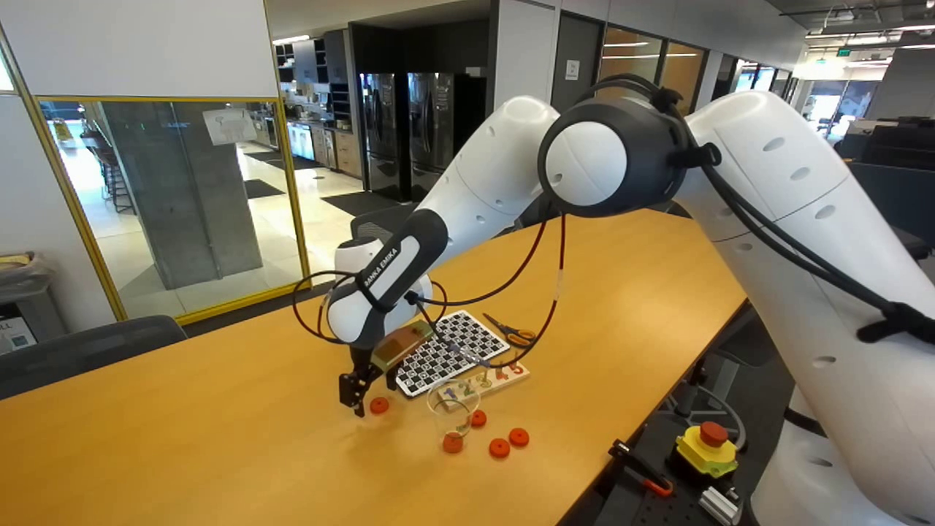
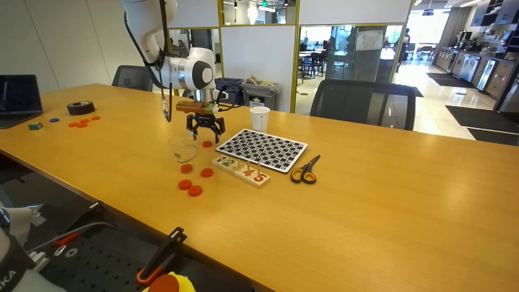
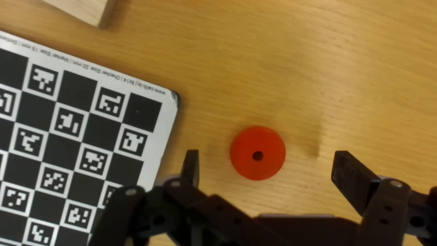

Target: Place the yellow rings inside the white cup, put the orange rings in the clear cup

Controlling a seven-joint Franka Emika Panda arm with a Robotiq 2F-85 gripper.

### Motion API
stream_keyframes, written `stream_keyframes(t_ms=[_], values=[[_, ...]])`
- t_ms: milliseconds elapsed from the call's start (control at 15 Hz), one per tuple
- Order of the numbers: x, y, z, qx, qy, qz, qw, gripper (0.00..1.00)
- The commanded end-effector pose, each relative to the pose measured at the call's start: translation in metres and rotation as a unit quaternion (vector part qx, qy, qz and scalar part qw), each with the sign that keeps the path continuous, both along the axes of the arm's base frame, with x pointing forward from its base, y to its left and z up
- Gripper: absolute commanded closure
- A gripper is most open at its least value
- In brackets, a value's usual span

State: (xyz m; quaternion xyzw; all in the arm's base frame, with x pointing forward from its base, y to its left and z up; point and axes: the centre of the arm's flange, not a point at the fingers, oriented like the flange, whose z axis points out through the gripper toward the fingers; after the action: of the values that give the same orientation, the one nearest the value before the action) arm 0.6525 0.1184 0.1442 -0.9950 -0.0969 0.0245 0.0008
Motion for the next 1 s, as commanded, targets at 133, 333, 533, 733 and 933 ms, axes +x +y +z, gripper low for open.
stream_keyframes(t_ms=[133, 333, 533, 733, 933], values=[[0.004, 0.004, -0.001, -0.006, -0.003, 0.005, 1.0, 0.25], [0.002, 0.002, 0.0, -0.007, -0.005, 0.005, 1.0, 0.42], [0.001, 0.001, 0.004, -0.01, -0.004, -0.004, 0.9999, 0.65], [-0.004, -0.002, 0.011, -0.018, -0.004, -0.02, 0.9996, 0.81], [-0.019, -0.009, 0.039, -0.025, 0.0, -0.046, 0.9986, 0.78]])
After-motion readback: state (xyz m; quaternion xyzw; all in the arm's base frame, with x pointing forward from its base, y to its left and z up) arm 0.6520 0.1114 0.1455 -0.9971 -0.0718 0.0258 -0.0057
